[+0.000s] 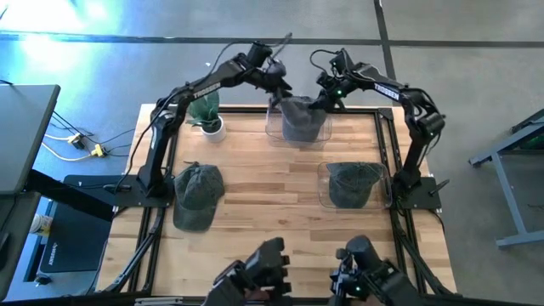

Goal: Pick & Place hat
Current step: Put the gray cap into the top transparent bin, then put the black cap into the bottom transparent bin

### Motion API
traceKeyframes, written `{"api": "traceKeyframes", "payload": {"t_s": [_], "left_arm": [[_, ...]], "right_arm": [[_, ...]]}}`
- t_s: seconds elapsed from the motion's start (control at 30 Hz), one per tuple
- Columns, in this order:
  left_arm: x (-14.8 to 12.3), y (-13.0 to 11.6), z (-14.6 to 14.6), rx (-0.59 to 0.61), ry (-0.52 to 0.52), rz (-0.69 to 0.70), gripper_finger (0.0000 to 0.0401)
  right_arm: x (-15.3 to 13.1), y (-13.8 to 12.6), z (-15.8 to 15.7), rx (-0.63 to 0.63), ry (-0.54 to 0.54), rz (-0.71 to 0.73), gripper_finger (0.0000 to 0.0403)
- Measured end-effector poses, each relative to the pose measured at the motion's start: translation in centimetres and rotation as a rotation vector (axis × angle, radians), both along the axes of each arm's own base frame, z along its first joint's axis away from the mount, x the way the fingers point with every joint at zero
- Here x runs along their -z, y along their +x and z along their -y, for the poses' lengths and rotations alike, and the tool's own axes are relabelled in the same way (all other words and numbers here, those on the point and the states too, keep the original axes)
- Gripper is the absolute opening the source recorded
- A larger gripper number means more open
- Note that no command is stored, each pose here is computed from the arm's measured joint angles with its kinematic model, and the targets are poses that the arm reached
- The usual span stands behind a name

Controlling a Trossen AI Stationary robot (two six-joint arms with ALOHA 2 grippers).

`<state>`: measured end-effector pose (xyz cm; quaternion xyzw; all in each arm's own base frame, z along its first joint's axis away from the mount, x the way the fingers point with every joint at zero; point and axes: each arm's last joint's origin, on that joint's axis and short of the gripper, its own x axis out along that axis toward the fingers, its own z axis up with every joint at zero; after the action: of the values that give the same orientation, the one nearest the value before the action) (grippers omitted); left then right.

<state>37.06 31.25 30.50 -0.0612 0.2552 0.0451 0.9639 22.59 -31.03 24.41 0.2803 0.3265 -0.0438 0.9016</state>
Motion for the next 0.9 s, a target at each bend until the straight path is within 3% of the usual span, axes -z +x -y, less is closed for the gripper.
{"api": "traceKeyframes", "payload": {"t_s": [0.17, 0.3, 0.4, 0.57, 0.73, 0.9], "left_arm": [[0.1, -0.9, -0.2, 0.109, -0.15, 0.039, 0.0154], [0.2, -0.3, 0.8, 0.131, -0.168, 0.021, 0.0154], [0.4, 0.3, 1.3, 0.063, -0.117, -0.03, 0.0154], [0.7, 1.2, 2.0, -0.153, 0.035, -0.161, 0.0154], [0.8, 1.2, 1.9, -0.243, 0.092, -0.204, 0.0154], [-0.2, 0.4, 1.8, -0.302, 0.086, -0.201, 0.0154]], "right_arm": [[-0.4, 0.2, 0.5, 0.018, -0.046, 0.032, 0.0037], [-1.2, -0.1, 1.2, 0.125, -0.107, 0.015, 0.008], [-1.3, -0.5, 1.7, 0.208, -0.127, -0.016, 0.0118], [-1.7, -1.2, 1.9, 0.297, -0.115, -0.053, 0.0176], [-4.1, -1.7, 0.9, 0.29, -0.136, 0.008, 0.0213], [-5.8, -1.6, -0.8, 0.221, -0.123, 0.055, 0.0224]]}}
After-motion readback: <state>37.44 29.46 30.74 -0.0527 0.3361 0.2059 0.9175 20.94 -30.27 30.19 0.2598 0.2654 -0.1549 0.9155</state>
